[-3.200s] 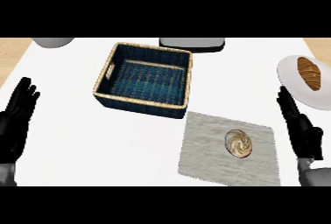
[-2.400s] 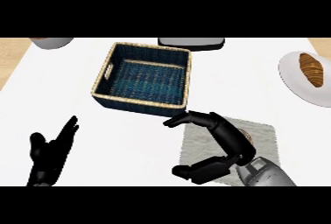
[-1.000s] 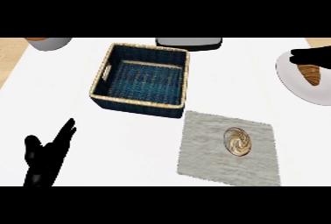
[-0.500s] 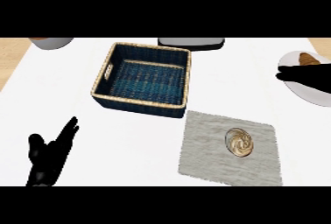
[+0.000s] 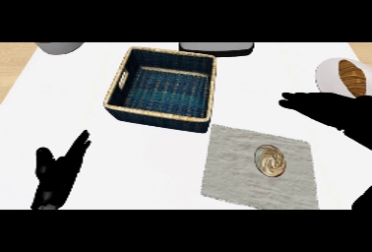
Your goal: Pick the cupcake from the placemat and place it in the basket
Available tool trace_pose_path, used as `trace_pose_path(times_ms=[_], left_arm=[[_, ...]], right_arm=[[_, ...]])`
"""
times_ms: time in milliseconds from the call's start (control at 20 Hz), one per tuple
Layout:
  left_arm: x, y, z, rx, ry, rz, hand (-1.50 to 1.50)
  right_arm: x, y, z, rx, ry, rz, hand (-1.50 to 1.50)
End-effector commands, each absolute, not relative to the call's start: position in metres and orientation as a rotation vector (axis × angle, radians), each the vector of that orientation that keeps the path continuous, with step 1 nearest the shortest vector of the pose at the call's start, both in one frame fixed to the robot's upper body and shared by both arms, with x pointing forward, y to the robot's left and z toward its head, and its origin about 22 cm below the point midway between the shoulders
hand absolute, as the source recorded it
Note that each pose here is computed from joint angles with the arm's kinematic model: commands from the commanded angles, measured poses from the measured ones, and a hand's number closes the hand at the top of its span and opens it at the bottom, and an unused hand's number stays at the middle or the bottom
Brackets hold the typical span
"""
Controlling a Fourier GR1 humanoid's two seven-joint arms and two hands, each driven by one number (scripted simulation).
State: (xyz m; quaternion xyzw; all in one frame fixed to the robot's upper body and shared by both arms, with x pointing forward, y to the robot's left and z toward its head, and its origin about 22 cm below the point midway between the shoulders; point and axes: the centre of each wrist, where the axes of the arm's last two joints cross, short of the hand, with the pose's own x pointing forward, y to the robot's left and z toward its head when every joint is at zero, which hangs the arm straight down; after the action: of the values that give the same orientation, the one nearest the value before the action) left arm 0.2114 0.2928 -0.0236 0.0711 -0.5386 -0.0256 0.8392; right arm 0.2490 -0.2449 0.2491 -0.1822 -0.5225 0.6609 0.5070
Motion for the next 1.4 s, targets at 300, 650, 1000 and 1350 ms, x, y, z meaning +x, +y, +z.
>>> trace_pose_path(times_ms=[300, 650, 1000, 1350], left_arm=[[0.185, 0.298, -0.051, 0.152, -0.999, -0.026, 0.00], [0.192, 0.310, -0.046, 0.147, -1.021, -0.038, 0.00], [0.196, 0.307, -0.043, 0.133, -1.017, -0.031, 0.00], [0.196, 0.299, -0.048, 0.155, -1.029, -0.019, 0.00]], right_arm=[[0.244, -0.239, 0.190, -0.453, -1.188, 1.626, -1.50], [0.269, -0.242, 0.161, -0.465, -1.185, 1.613, -1.50], [0.272, -0.245, 0.130, -0.480, -1.207, 1.610, -1.50], [0.270, -0.240, 0.104, -0.444, -1.237, 1.604, -1.50]])
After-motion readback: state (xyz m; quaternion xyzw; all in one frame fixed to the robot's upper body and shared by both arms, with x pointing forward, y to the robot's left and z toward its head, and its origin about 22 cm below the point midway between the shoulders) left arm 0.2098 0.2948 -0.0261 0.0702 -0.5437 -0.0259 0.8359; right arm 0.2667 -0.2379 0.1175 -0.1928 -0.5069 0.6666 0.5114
